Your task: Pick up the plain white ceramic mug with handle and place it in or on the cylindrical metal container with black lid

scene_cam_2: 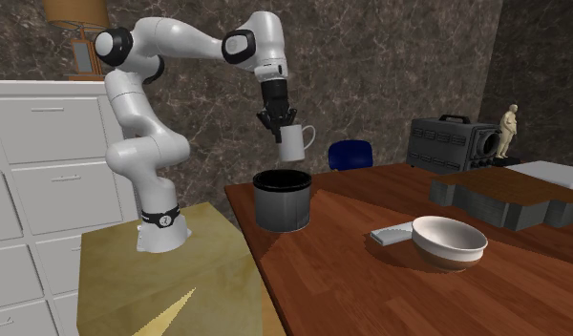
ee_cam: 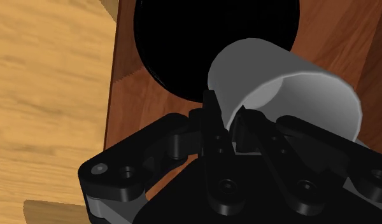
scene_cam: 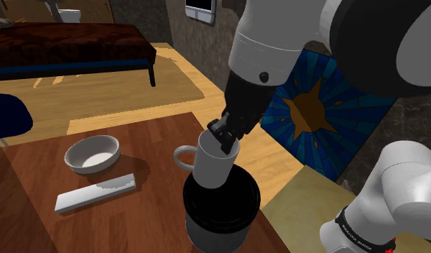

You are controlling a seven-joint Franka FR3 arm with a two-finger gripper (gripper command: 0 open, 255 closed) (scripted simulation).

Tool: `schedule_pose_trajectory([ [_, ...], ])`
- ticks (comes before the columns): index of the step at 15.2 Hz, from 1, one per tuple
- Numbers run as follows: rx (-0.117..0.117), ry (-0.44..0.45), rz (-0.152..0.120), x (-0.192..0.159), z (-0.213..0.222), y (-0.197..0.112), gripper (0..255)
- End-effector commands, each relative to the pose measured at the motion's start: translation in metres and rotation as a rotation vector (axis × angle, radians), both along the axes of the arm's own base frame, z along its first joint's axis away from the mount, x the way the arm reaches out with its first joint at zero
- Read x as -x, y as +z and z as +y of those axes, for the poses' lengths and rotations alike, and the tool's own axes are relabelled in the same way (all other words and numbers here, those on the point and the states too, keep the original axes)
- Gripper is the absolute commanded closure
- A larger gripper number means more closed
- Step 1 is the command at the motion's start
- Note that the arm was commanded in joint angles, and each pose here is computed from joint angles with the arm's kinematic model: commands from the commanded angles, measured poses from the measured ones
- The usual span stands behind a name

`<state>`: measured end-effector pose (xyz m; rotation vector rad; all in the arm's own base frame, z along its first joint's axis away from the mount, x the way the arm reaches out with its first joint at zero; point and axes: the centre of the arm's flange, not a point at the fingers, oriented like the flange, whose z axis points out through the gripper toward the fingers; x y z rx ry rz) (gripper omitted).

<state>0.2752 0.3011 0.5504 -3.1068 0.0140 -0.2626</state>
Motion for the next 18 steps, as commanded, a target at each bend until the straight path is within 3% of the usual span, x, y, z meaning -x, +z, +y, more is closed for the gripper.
schedule_pose_trajectory([
  [1,0.000,0.000,-0.001,0.000,-0.001,-0.010,255],
  [9,0.000,0.000,-0.001,0.000,-0.001,-0.052,255],
  [17,0.000,0.000,-0.001,0.000,-0.001,-0.052,255],
  [18,0.000,0.000,-0.001,0.000,-0.001,-0.052,0],
])
